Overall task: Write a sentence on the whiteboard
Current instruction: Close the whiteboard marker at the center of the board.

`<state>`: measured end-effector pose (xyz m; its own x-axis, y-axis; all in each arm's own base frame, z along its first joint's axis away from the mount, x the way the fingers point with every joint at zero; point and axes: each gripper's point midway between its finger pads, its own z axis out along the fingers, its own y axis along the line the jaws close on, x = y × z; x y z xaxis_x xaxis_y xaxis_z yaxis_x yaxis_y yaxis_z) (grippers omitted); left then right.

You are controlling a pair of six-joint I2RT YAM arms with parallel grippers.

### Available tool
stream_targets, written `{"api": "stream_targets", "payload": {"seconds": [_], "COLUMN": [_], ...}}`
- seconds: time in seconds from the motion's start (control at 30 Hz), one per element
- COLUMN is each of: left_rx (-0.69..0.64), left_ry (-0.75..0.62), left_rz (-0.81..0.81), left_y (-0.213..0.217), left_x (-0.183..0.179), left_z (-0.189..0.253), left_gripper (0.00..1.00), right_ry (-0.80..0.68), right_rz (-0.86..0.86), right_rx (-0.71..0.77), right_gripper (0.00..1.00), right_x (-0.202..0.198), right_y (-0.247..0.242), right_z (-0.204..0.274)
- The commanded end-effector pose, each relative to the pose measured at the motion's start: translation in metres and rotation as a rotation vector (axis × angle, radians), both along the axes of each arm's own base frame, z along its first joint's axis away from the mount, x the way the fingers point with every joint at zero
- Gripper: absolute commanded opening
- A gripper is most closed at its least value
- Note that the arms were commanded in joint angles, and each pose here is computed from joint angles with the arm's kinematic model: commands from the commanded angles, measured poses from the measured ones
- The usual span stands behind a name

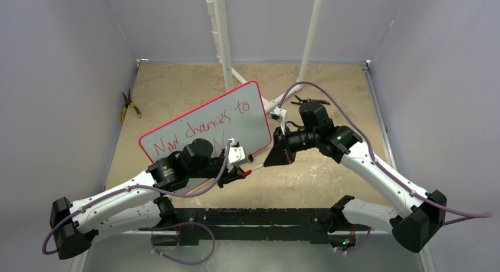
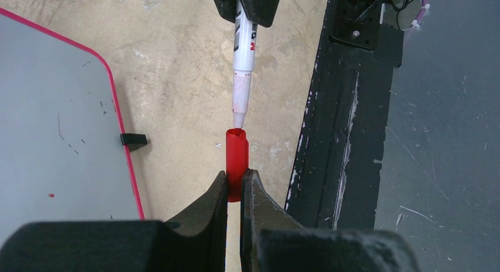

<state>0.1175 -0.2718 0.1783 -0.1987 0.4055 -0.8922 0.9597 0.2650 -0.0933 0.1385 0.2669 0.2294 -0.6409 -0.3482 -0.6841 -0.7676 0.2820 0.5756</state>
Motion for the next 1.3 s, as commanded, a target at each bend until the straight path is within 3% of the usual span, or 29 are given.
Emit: {"api": "stream_targets", "payload": {"seconds": [0.0, 1.27], "left_rx": [-0.038, -0.089], "left_ry": [-0.026, -0.095], "left_rz": [0.004, -0.027], "left_y": [-0.003, -0.011], "left_x": [0.002, 0.006], "left_z": [0.011, 0.033], "left_gripper": [0.00, 0.00], "right_ry": [-0.055, 0.016], "right_rz": [0.023, 0.091], "right_rx": [0.045, 0.063], "right_gripper": [0.00, 0.00], "right_x": [-0.001, -0.008], "right_y": [0.002, 0.009], "right_z": [0.015, 0.000]}}
